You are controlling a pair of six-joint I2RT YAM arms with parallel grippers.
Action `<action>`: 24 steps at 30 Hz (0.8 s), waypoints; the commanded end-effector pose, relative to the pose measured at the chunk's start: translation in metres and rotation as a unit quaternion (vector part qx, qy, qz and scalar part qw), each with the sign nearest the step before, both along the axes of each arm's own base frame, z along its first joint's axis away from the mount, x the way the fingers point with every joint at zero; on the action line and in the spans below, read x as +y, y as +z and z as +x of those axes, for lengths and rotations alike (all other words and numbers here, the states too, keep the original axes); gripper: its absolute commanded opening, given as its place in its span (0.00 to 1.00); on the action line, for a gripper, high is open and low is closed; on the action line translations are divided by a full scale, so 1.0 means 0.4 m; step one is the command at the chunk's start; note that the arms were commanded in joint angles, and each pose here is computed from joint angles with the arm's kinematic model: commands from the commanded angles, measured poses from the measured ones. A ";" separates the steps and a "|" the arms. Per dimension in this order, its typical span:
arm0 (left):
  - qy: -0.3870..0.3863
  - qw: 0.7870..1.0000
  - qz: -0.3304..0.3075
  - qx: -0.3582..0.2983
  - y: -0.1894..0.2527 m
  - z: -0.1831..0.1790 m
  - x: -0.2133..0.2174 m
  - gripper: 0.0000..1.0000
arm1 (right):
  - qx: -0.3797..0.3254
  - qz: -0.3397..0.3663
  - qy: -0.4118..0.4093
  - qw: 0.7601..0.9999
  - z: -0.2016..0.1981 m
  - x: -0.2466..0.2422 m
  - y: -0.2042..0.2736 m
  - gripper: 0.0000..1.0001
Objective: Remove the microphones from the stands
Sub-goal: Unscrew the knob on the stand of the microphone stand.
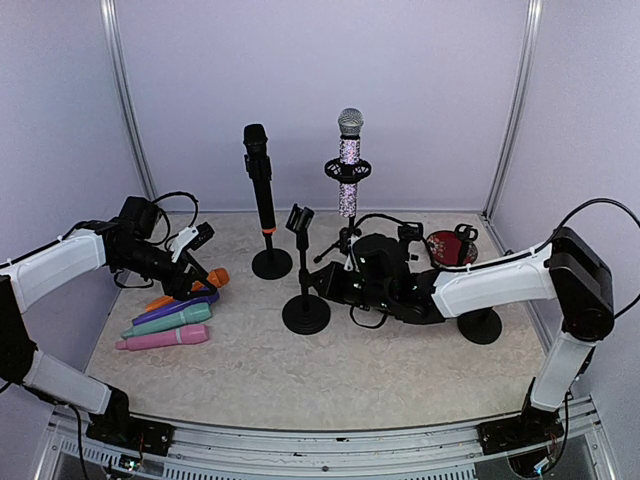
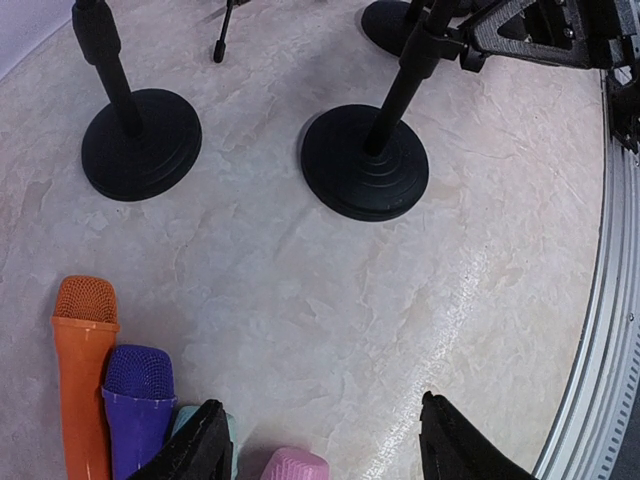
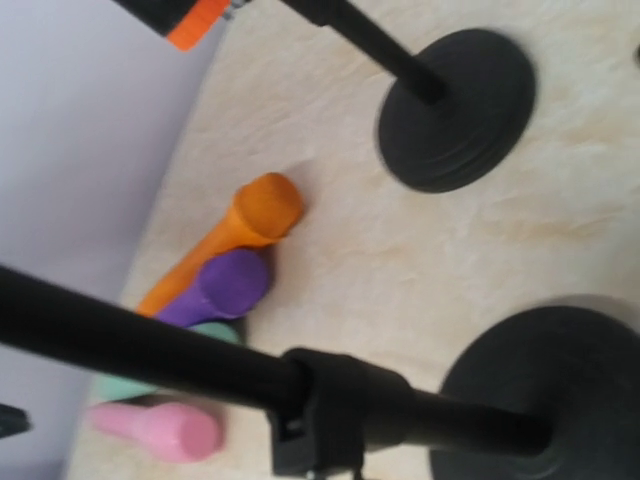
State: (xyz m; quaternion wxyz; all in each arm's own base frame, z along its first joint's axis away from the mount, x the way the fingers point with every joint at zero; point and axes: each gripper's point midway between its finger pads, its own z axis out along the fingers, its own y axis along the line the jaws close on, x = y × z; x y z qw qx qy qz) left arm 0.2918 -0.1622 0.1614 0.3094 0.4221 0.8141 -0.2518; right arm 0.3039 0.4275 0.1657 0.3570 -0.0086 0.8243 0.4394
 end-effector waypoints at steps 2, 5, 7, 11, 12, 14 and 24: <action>-0.010 1.000 -0.009 -0.009 0.016 -0.003 -0.007 0.63 | -0.072 -0.113 -0.035 0.990 0.003 -0.027 0.027 0.00; -0.009 1.000 -0.009 -0.009 0.016 -0.002 -0.006 0.63 | -0.100 -0.160 -0.043 0.981 0.002 -0.031 0.034 0.05; -0.009 1.000 -0.009 -0.010 0.018 -0.001 -0.007 0.63 | -0.116 -0.187 -0.047 0.974 0.001 -0.036 0.045 0.16; -0.009 1.000 -0.009 -0.010 0.019 0.000 -0.007 0.63 | -0.152 -0.204 -0.051 0.966 -0.001 -0.048 0.109 0.41; -0.009 1.000 -0.009 -0.009 0.019 0.000 -0.007 0.63 | -0.164 -0.203 -0.051 0.964 -0.001 -0.053 0.132 0.45; -0.008 1.000 -0.009 -0.007 0.015 0.001 -0.007 0.63 | -0.188 -0.198 -0.048 0.961 -0.008 -0.056 0.186 0.53; -0.003 1.000 -0.007 -0.012 0.025 0.009 -0.005 0.67 | -0.243 -0.272 0.032 0.931 -0.009 -0.006 0.239 0.80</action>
